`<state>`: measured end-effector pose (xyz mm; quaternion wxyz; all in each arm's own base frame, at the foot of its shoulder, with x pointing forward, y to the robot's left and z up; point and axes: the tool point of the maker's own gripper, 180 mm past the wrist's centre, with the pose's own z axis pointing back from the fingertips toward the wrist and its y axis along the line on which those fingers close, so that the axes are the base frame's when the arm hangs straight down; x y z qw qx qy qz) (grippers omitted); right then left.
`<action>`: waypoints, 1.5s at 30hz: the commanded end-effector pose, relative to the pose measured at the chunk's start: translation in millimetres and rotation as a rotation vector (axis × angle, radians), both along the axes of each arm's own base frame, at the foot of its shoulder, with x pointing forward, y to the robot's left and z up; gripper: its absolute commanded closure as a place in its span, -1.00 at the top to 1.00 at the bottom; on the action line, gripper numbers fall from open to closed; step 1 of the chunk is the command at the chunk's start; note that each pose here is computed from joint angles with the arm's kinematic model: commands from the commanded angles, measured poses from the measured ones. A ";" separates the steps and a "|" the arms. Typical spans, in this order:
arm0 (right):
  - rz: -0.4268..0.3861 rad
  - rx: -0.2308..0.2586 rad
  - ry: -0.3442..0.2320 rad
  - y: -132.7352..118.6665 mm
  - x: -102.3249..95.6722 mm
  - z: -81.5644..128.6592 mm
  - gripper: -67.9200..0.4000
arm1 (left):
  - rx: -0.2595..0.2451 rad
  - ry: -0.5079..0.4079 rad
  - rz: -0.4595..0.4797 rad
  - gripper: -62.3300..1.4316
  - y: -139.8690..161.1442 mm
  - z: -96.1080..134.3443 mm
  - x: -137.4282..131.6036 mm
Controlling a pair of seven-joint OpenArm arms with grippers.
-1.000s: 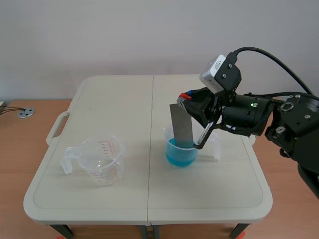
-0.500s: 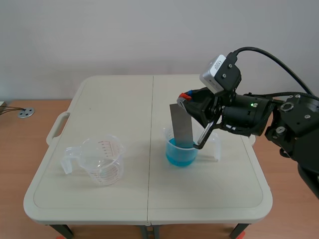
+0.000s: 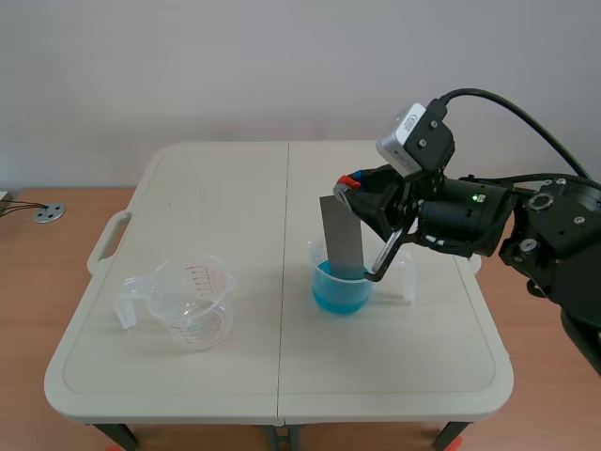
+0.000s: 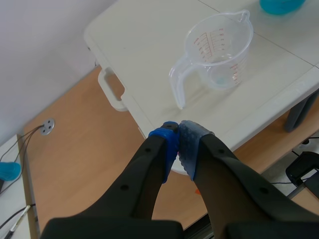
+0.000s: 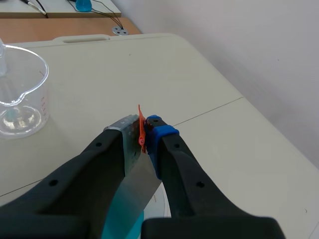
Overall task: Hold the metal plate by the orange handle, dip it into the blue solution, take it out and point at it, then put the plate back in the beaker on the left.
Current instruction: 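Hold the plate still in the solution, then raise the plate and point at it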
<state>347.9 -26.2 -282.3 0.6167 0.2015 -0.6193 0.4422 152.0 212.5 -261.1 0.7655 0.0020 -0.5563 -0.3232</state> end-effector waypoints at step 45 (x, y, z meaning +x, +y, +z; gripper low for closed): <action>0.075 -0.025 -0.243 1.8 -19.3 73.2 -0.95 | -0.026 -0.060 -0.012 -0.90 -5.9 12.3 12.3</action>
